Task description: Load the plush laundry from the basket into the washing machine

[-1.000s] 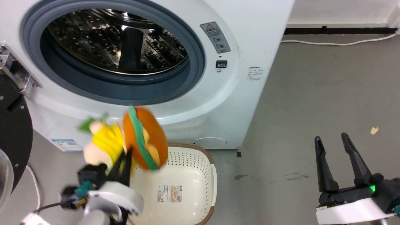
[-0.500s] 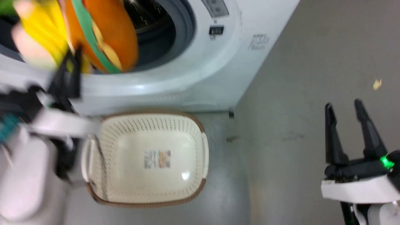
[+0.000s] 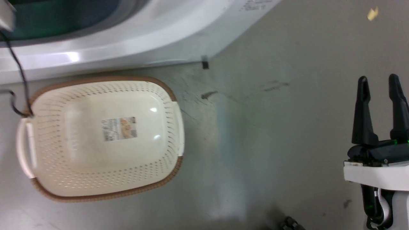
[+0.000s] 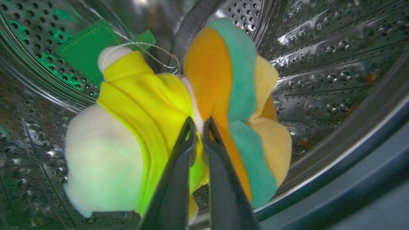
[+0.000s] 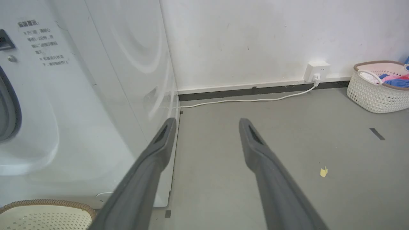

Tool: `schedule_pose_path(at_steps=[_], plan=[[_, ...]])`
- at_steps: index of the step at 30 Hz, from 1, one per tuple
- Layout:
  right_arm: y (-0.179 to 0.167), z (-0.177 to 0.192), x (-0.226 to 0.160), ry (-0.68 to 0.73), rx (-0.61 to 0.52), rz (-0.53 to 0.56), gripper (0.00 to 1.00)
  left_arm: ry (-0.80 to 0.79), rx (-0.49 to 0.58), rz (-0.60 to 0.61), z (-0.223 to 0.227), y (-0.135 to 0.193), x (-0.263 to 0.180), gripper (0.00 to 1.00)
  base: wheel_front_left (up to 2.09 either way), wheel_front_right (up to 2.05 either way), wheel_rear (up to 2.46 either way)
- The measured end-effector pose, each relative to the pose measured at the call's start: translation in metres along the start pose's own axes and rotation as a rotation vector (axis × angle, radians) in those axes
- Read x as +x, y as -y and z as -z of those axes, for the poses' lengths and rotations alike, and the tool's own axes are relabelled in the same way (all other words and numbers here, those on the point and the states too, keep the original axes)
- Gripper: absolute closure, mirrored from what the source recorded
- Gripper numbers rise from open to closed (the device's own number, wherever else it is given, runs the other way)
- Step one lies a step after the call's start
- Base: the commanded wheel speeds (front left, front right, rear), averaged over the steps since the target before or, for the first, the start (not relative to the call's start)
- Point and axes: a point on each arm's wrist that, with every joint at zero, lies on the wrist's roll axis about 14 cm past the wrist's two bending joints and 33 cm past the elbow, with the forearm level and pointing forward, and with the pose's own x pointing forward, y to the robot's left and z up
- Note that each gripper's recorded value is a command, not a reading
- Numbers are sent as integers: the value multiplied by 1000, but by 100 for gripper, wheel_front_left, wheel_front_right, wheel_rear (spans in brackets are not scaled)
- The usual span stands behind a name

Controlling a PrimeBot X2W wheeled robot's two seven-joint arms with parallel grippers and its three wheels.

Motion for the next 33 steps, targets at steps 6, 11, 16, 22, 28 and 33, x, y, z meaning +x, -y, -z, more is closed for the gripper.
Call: schedule_pose_path(at_steps=[6,11,16,22,28,33], plan=[[8,13,-1,-39,-4,23,0,-176,12,-2,50,-3,31,100,0,0,0],[8,17,-3,-52,-2,24,0,-252,49,-13,73,-13,36,100,0,0,0],[6,15,-3,-46,13,21,0,-304,68,-15,85,-16,30,100,0,0,0],[3,2,-2,-11,12,11,0,-280,79,-8,75,-13,22,0,0,0,0],[-1,-22,-5,48,-8,-5,0,-215,65,5,54,0,0,0,0,0,0],[-8,-49,-14,111,-23,-29,0,-170,31,7,34,17,-34,0,0,0,0]])
